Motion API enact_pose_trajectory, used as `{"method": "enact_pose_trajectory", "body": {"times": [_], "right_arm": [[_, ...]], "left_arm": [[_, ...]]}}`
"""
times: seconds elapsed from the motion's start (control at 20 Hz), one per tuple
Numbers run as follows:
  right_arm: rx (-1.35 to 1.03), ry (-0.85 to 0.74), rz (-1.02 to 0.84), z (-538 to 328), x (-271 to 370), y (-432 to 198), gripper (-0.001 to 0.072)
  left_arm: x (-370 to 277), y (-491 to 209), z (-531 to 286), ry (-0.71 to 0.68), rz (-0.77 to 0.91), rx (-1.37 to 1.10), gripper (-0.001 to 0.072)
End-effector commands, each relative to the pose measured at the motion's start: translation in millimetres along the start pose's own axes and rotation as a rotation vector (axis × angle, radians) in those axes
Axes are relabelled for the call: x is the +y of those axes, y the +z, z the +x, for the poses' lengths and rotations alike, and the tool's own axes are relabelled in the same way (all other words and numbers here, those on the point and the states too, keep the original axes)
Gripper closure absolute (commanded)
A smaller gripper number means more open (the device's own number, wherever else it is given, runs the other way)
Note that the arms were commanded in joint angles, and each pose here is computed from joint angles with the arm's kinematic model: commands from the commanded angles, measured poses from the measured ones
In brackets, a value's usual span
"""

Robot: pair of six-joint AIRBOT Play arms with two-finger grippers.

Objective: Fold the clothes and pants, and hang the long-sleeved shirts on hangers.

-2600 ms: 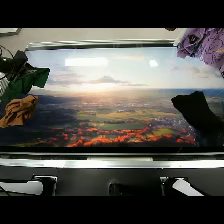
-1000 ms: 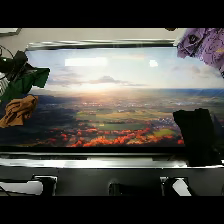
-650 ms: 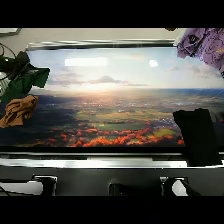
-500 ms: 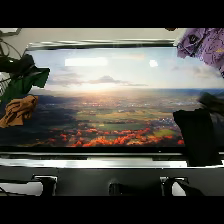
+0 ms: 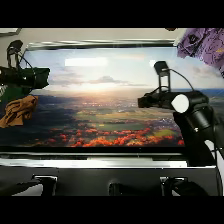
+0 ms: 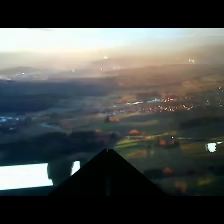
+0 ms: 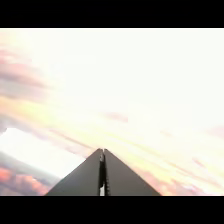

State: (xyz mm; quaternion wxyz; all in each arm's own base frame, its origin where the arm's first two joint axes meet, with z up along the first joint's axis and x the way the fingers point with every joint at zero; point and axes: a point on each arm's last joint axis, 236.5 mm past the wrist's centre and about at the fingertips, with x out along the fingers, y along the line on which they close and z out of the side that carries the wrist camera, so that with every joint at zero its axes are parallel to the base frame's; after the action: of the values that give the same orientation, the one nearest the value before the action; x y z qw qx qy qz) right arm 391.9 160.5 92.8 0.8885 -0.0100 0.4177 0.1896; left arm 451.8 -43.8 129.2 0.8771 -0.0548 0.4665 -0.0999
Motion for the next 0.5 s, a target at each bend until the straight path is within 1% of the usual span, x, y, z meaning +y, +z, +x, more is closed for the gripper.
{"method": "enact_pose_trajectory", "body": {"times": [0.0,0.45], "right_arm": [[-0.027,0.020,-0.064,3.5,19.7,5.5,0.0681],[-0.028,0.011,-0.075,3.4,17.6,5.6,0.0680]], "left_arm": [[0.1,-3.9,-4.1,0.014,0.041,-0.028,0.0691],[1.3,-4.6,0.0,0.016,0.041,-0.021,0.0691]]}}
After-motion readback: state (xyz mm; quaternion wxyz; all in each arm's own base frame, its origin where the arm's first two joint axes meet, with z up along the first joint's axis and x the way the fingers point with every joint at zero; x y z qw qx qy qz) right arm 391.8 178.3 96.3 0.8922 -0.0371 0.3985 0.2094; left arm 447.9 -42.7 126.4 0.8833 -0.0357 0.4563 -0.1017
